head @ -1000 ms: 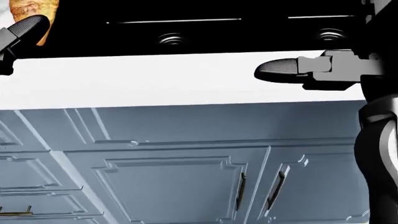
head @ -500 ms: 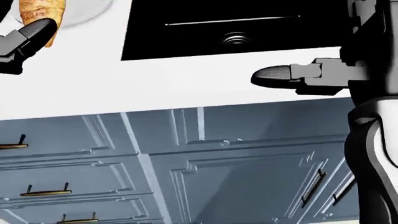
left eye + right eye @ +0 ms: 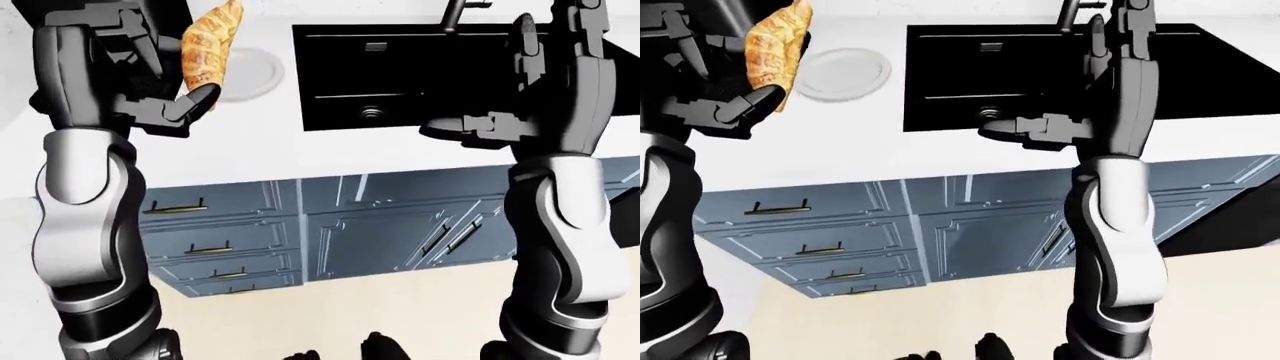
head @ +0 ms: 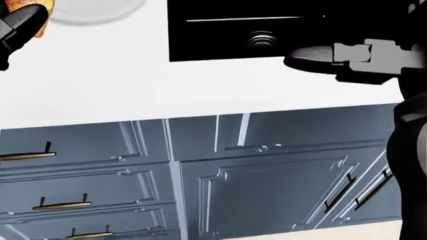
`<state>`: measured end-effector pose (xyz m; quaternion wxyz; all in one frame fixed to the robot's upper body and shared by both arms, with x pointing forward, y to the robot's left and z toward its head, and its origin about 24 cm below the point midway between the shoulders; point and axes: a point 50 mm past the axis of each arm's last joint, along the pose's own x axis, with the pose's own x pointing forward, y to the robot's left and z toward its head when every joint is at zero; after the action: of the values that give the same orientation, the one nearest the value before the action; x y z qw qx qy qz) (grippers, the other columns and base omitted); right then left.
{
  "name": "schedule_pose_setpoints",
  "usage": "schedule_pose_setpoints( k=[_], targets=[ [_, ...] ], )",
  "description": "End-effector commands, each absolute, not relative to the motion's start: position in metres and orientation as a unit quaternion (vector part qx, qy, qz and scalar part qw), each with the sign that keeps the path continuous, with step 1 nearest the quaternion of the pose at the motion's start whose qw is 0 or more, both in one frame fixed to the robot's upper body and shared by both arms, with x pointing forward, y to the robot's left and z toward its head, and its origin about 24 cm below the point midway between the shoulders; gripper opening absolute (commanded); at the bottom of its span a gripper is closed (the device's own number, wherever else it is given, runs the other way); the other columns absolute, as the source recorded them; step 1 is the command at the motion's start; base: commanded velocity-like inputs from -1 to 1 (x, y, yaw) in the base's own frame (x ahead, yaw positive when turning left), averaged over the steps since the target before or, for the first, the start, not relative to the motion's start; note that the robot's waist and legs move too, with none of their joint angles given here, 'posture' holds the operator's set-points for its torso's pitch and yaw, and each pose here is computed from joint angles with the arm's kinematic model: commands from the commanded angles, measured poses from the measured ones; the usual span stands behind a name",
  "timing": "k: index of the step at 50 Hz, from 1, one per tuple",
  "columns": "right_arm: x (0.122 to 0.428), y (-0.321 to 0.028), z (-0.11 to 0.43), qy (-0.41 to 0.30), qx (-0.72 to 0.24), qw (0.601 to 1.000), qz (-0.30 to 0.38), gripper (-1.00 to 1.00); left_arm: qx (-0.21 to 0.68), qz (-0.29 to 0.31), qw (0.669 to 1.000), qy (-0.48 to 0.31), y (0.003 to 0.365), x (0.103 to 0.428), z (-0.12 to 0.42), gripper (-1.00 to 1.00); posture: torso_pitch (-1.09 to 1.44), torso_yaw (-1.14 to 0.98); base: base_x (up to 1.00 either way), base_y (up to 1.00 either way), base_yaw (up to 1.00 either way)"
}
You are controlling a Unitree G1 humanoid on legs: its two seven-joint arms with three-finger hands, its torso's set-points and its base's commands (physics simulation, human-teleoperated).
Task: Place the pastries on the plates.
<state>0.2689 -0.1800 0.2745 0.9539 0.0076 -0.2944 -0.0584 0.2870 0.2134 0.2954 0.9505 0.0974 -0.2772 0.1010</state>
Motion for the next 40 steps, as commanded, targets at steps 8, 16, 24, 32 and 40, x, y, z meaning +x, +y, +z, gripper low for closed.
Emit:
schedule_pose_setpoints(
  k=[8,16,24,32,40],
  targets=[
    [0.258,-0.181,0.289,-0.339,0.007,0.939,-0.054,1.0,0.103,0.097,0.938,-0.317,0.209,0.277,0.309,-1.0,0.33,0.0,0.3,0.0,0.0],
    [0.255,-0.179,0.288,-0.345,0.005,0.937,-0.047,1.0,0.103,0.096,0.938,-0.316,0.209,0.277,0.309,-1.0,0.33,0.0,0.38,0.0,0.0],
    [0.253,-0.179,0.288,-0.344,-0.014,0.938,-0.048,1.0,0.107,0.096,0.937,-0.317,0.209,0.276,0.31,-1.0,0.33,0.0,0.0,0.01,0.0],
    [0.251,-0.181,0.289,-0.352,0.002,0.935,-0.045,1.0,0.109,0.093,0.937,-0.319,0.206,0.278,0.313,-1.0,0.33,0.0,0.0,0.14,0.05],
    [0.249,-0.184,0.289,-0.354,-0.001,0.934,-0.051,1.0,0.111,0.092,0.937,-0.319,0.205,0.277,0.314,-1.0,0.33,0.0,0.06,0.0,0.81]
  ],
)
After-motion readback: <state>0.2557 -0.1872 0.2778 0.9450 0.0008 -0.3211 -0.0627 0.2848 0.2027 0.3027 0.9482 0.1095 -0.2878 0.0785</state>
